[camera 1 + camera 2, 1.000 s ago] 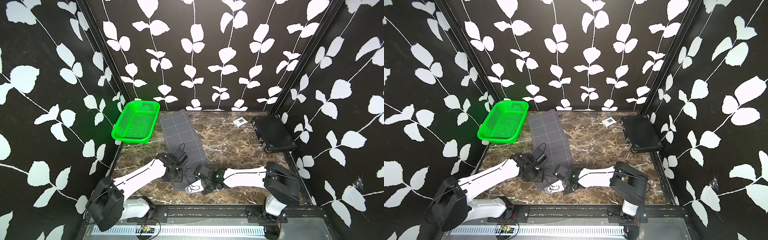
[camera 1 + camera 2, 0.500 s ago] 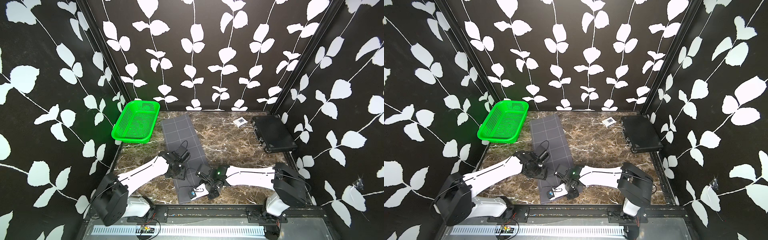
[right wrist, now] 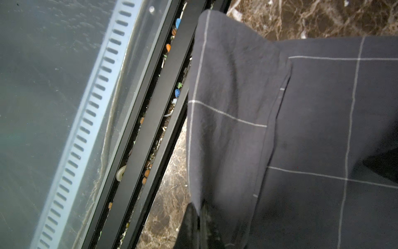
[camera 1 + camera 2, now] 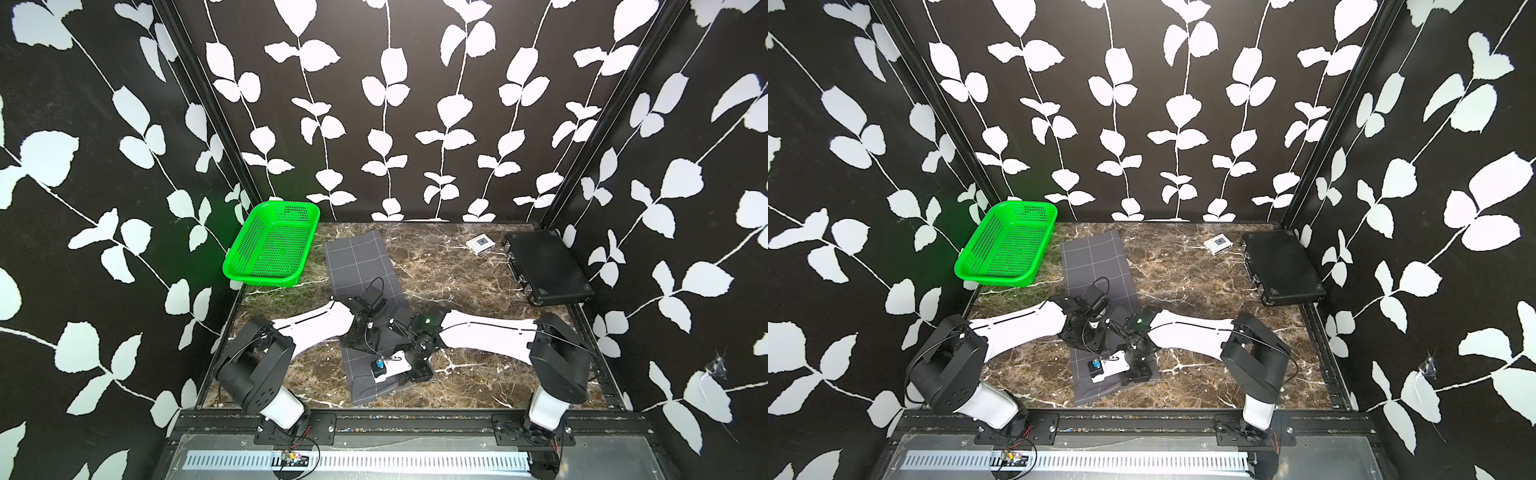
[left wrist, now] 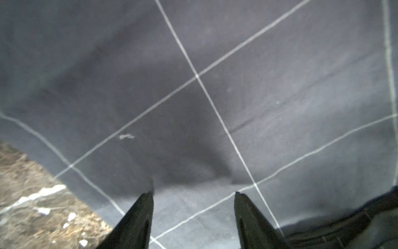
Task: Roll up the pillowcase
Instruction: Roll the pillowcase at the center of the board.
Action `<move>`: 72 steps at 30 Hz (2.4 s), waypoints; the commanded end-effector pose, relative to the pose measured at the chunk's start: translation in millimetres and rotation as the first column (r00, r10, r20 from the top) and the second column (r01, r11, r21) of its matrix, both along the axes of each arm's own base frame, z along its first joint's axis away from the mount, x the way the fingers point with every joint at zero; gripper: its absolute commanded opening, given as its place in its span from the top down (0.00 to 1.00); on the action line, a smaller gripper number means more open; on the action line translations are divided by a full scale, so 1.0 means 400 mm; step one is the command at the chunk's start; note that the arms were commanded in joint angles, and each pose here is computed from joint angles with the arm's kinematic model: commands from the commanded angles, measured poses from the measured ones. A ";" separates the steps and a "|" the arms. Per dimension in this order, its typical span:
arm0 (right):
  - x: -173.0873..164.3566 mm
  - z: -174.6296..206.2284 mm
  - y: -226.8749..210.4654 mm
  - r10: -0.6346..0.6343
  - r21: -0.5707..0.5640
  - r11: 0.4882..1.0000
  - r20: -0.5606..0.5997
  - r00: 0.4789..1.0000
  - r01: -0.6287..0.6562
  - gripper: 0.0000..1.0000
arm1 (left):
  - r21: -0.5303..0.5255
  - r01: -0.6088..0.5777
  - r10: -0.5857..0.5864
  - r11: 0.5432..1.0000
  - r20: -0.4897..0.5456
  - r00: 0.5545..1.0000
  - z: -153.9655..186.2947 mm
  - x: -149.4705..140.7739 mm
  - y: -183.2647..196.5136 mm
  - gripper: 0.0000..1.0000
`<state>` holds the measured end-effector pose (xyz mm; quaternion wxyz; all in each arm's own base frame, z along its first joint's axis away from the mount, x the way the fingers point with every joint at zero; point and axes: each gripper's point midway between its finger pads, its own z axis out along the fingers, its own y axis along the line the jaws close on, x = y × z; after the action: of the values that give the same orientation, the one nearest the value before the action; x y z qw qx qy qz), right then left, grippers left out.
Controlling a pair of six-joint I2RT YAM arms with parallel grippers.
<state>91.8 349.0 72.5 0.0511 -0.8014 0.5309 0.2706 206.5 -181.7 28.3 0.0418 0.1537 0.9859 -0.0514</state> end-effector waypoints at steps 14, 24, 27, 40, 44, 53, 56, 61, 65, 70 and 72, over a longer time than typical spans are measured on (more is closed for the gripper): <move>0.096 0.026 0.083 -0.043 0.124 0.991 0.021 0.999 0.041 0.94 | -0.007 -0.113 0.113 0.994 0.072 0.991 0.125 0.084 0.108 0.39; 0.156 0.017 0.122 -0.092 0.166 0.982 -0.016 0.996 0.093 0.96 | 0.074 -0.194 0.184 0.978 0.124 0.975 0.218 0.100 0.208 0.39; 0.179 0.011 0.132 -0.107 0.175 0.978 -0.025 0.994 0.110 0.96 | 0.099 -0.211 0.201 0.972 0.103 0.974 0.222 0.077 0.226 0.39; 0.264 -0.033 0.158 -0.172 0.195 0.963 -0.072 0.982 0.184 0.94 | 0.024 -0.277 0.275 0.961 0.060 0.960 0.264 0.007 0.221 0.39; 0.296 -0.061 0.162 -0.212 0.194 0.955 -0.074 0.974 0.223 0.92 | -0.061 -0.317 0.320 0.946 0.034 0.947 0.249 -0.027 0.194 0.38; 0.344 -0.079 0.164 -0.300 0.219 0.922 -0.110 0.947 0.318 0.84 | -0.024 -0.317 0.316 0.948 -0.050 0.947 0.177 -0.089 0.181 0.30; 0.347 -0.072 0.165 -0.311 0.234 0.915 -0.115 0.944 0.330 0.81 | -0.011 -0.317 0.316 0.948 -0.057 0.947 0.145 -0.081 0.178 0.30; 0.359 -0.029 0.163 -0.346 0.273 0.888 -0.135 0.928 0.371 0.78 | 0.085 -0.290 0.292 0.953 -0.015 0.956 0.125 -0.034 0.199 0.32; 0.366 -0.007 0.106 -0.398 0.254 0.878 -0.086 0.914 0.406 0.73 | 0.079 -0.302 0.302 0.950 0.009 0.953 0.107 -0.006 0.191 0.33; 0.334 -0.008 -0.001 -0.426 0.200 0.888 0.014 0.905 0.415 0.72 | 0.146 -0.308 0.310 0.940 0.009 0.951 0.062 -0.009 0.216 0.36; 0.321 -0.025 -0.035 -0.427 0.169 0.894 0.049 0.903 0.414 0.72 | 0.167 -0.314 0.317 0.935 0.010 0.949 0.055 -0.009 0.223 0.38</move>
<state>228.2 358.2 79.7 0.2163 -0.6629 0.6525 0.2967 202.6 -100.8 55.9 0.0241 -0.0006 0.9996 0.0137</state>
